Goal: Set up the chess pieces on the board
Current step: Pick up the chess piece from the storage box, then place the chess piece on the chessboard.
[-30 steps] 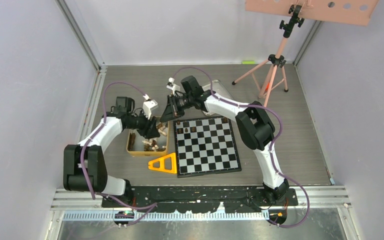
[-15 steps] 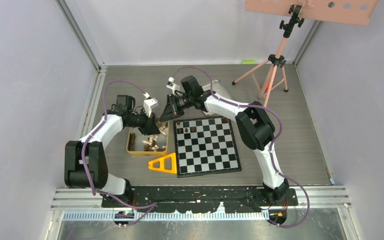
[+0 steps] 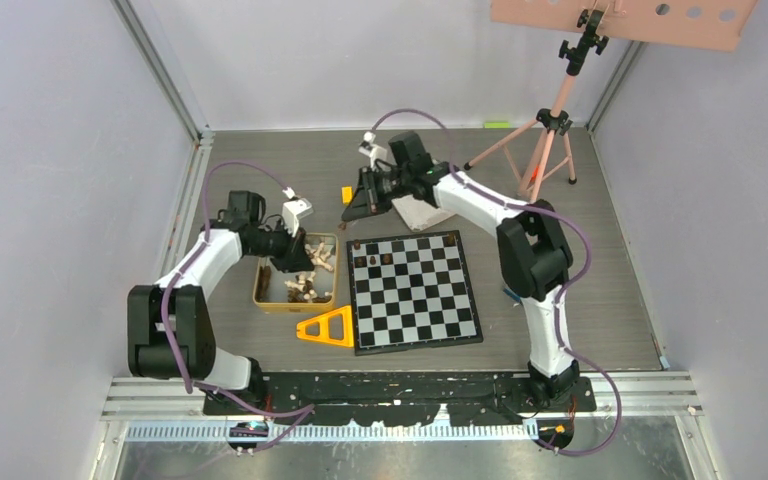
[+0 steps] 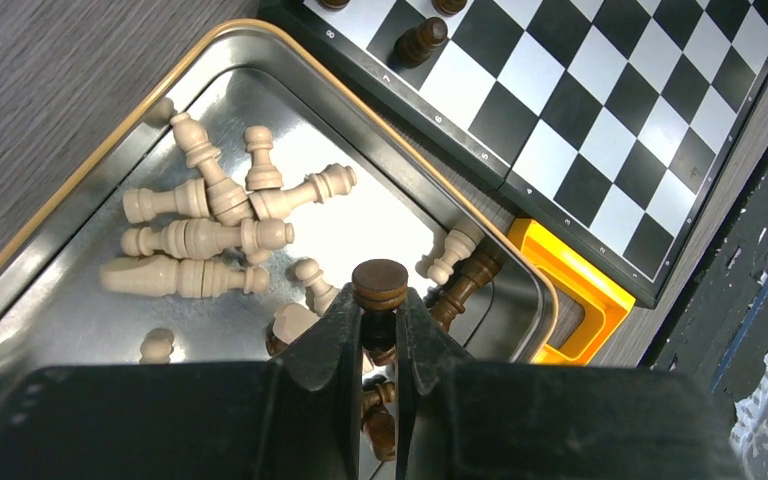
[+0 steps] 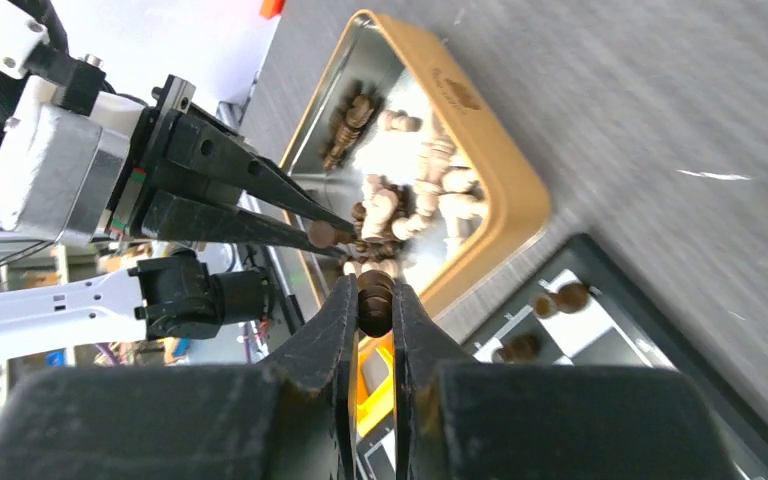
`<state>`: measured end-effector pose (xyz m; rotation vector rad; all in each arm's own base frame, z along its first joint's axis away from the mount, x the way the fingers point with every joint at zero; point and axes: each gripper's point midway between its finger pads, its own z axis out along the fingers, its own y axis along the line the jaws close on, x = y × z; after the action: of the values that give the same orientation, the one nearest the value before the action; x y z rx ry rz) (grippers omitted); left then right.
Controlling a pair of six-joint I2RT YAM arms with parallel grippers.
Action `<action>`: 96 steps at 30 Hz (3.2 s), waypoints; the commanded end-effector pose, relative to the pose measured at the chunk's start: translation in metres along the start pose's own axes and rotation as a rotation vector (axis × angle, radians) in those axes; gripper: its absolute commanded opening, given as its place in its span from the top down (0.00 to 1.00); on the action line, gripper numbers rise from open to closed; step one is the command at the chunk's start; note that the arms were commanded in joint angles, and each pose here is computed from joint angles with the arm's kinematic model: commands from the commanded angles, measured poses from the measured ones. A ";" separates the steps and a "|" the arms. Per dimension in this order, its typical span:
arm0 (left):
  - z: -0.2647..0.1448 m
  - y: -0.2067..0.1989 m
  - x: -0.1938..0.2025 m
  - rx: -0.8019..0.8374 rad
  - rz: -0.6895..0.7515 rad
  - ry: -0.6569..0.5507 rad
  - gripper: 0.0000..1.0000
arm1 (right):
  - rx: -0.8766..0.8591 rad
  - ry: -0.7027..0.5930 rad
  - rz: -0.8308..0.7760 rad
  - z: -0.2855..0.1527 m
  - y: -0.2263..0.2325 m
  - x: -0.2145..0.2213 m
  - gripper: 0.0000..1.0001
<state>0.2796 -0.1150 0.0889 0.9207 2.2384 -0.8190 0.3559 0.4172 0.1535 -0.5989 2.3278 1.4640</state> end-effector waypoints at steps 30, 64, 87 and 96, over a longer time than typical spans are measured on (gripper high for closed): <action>-0.022 0.002 0.000 -0.093 -0.009 0.043 0.97 | 0.679 0.165 -0.639 -0.053 -0.085 0.038 0.99; -0.021 0.000 0.005 -0.085 -0.017 0.057 0.96 | 0.681 0.187 -0.662 -0.029 -0.097 0.046 0.95; -0.021 0.001 0.004 -0.084 -0.014 0.057 0.94 | 0.683 0.151 -0.655 -0.040 -0.080 0.037 0.55; -0.027 -0.007 -0.008 -0.063 0.024 0.028 0.94 | 0.634 0.014 -0.655 -0.068 -0.027 -0.005 0.48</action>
<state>0.2649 -0.0985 0.0889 0.9002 2.3513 -0.7271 0.3543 0.3355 0.0701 -1.1540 2.2798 0.3108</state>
